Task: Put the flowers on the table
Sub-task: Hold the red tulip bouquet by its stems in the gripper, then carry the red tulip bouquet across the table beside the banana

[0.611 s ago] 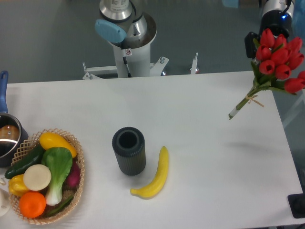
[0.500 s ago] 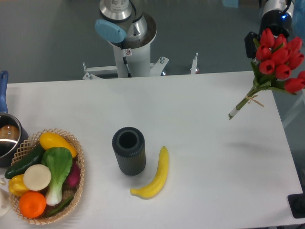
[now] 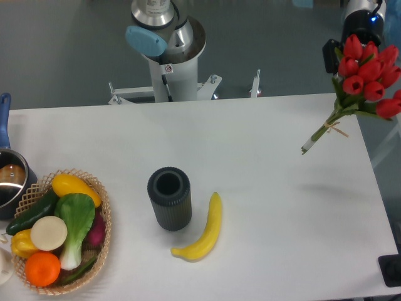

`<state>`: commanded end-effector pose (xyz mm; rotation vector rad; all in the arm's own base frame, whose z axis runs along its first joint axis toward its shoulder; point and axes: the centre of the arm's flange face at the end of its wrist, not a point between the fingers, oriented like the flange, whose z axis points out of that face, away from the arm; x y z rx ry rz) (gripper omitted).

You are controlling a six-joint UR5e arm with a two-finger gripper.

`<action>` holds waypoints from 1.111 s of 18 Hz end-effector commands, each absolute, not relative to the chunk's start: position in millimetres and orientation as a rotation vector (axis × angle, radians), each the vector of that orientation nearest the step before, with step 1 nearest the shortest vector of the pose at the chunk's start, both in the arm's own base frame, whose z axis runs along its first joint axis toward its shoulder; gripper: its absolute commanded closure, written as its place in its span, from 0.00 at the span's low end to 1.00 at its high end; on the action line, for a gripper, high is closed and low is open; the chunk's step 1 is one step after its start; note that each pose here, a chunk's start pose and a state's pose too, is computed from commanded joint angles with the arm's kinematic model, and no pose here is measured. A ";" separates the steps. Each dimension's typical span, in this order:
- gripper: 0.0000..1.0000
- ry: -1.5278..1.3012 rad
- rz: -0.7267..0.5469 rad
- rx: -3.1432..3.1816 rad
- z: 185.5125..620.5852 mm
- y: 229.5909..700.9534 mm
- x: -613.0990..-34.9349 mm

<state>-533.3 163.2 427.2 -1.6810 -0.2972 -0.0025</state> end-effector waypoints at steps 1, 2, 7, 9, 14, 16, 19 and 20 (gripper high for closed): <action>0.52 -0.312 0.011 -1.702 427.0 159.3 -530.6; 0.52 -0.319 0.022 -1.726 428.0 159.3 -526.5; 0.51 -0.414 0.091 -1.911 438.8 161.2 -509.4; 0.52 -0.433 0.124 -1.963 446.5 162.6 -499.9; 0.52 -0.461 0.181 -2.187 436.1 192.0 -484.0; 0.52 -0.453 0.213 -2.278 433.4 205.5 -482.6; 0.52 -0.411 0.221 -2.390 420.0 235.0 -489.0; 0.52 -0.397 0.222 -2.439 411.9 247.5 -490.1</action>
